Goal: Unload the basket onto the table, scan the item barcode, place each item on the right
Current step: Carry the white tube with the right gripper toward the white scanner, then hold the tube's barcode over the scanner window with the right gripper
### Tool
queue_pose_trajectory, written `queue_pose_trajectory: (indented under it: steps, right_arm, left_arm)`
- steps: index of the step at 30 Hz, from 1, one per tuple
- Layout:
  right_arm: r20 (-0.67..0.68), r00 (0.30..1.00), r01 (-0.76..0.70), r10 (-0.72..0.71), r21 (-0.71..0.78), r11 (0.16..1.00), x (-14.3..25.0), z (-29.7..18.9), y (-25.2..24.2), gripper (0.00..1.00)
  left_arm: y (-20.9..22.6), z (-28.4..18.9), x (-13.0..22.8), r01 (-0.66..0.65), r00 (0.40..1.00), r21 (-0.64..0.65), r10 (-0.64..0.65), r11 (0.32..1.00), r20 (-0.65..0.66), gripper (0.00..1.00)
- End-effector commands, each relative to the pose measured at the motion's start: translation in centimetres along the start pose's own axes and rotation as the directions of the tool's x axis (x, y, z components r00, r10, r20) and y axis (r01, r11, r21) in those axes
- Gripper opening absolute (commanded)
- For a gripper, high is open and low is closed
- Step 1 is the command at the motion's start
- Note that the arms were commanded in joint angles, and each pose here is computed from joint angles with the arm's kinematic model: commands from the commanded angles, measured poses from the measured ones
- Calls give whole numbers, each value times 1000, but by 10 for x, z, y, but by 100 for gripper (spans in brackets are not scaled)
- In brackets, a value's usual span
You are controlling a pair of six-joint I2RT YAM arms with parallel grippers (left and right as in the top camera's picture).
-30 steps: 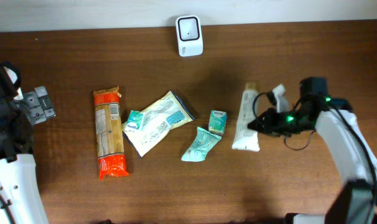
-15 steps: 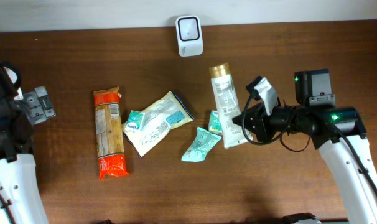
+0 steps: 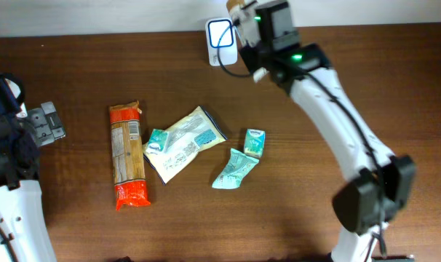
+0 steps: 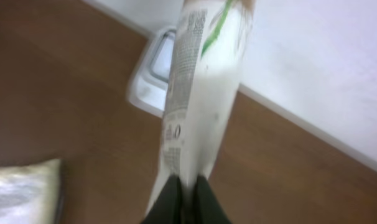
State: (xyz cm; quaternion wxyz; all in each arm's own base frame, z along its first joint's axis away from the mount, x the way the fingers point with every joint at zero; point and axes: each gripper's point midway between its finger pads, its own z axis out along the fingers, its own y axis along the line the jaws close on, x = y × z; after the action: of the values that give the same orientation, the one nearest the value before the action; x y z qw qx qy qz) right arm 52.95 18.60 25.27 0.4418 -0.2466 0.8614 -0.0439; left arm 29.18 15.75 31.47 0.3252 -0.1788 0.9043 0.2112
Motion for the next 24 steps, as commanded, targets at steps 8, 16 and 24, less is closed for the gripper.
queue_pose_trajectory:
  steps: [8, 16, 24]
  right_arm:
    - [2, 997, 69, -74, 357, 932, 2, 73, -27, 4]
    - [-227, 887, -453, 402, -263, 852, 84, 85, -18, 48]
    - [-303, 825, -565, 478, -407, 717, 126, 117, -32, 68]
  left_arm:
    - [3, -2, -2, -10, 1000, -11, 10, 1000, 8, 99]
    - [3, -2, -2, -10, 1000, -11, 10, 1000, 8, 99]
    - [3, -2, -2, -10, 1000, -11, 10, 1000, 8, 99]
